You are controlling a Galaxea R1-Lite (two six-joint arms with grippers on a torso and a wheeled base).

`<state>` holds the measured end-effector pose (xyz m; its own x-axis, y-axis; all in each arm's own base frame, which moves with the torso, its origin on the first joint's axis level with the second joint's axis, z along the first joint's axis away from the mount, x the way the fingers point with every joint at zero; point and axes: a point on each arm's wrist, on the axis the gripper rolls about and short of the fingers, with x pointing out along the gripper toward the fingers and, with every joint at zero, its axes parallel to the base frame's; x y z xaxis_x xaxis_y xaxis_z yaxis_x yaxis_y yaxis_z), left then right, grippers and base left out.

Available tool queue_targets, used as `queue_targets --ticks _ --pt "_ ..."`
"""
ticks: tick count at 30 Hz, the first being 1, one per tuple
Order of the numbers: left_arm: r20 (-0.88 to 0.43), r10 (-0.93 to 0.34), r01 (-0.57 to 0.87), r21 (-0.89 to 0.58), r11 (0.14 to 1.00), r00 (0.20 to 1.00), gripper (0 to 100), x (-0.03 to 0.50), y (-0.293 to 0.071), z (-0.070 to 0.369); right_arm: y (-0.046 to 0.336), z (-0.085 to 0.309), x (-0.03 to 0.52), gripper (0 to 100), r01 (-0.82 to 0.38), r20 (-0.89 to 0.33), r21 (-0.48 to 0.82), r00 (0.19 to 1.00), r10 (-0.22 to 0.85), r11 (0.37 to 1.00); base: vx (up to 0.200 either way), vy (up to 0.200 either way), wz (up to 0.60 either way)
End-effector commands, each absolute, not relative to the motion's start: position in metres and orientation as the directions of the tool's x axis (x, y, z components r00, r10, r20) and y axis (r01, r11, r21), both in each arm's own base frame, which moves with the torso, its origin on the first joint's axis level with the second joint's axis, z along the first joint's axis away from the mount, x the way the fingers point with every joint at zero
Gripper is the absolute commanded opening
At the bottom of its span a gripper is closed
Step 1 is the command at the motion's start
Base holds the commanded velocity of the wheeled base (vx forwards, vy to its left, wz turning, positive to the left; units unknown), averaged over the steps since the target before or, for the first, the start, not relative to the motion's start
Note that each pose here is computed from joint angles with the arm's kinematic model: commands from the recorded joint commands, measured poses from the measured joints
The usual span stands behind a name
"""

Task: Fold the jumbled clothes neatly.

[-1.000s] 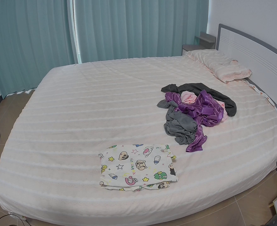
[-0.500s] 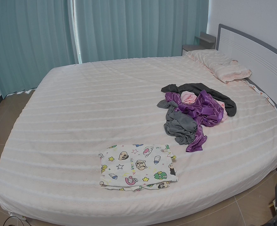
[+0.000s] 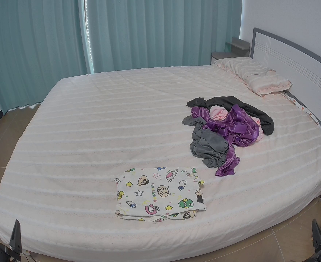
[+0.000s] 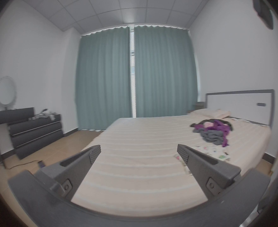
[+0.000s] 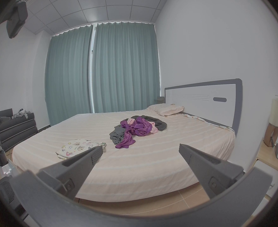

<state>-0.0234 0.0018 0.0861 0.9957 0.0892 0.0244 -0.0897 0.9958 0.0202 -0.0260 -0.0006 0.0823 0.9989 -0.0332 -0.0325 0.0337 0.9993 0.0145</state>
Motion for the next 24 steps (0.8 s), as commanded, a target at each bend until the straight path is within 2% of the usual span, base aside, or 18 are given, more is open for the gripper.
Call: queue_targets --ticks 1,4,7,11,17,22,24 --pt "-0.025 0.017 -0.016 0.022 1.000 1.000 100 -0.0220 0.0004 0.0743 -0.0006 0.0825 -0.0261 100 0.032 -0.002 -0.048 0.999 -0.032 0.998 0.000 0.000 0.00" --pt "-0.012 0.017 -0.017 0.022 1.000 1.000 100 -0.0221 0.0004 0.0754 -0.0004 0.0816 -0.0240 100 0.028 0.034 -0.097 0.999 -0.025 0.995 0.000 0.000 0.00" --pt "-0.014 0.020 -0.020 0.011 1.000 1.000 100 -0.0220 0.0004 0.0754 0.0003 0.0819 -0.0238 100 -0.005 0.041 -0.091 0.999 0.009 0.996 0.000 0.000 0.00" --pt "-0.011 0.025 -0.024 0.006 1.000 1.000 100 -0.0221 0.0006 0.0755 0.0004 0.0807 -0.0242 100 -0.011 0.020 0.009 1.000 0.011 1.000 0.000 0.000 0.00" --pt "-0.012 0.026 -0.026 0.006 1.000 1.000 100 -0.0220 0.0006 0.0756 0.0006 0.0811 -0.0244 100 -0.021 0.021 0.039 1.000 0.020 0.999 0.000 0.000 0.00" --pt "-0.012 0.023 -0.023 0.006 1.000 1.000 100 -0.0221 0.0005 0.0754 0.0007 0.0812 -0.0241 100 -0.028 0.028 0.132 0.999 0.025 0.991 0.000 0.000 0.00" --pt "-0.012 0.023 -0.023 0.005 1.000 1.000 100 -0.0221 0.0005 0.0754 0.0007 0.0812 -0.0241 100 -0.030 0.028 0.132 0.999 0.026 0.991 0.000 0.000 0.00"
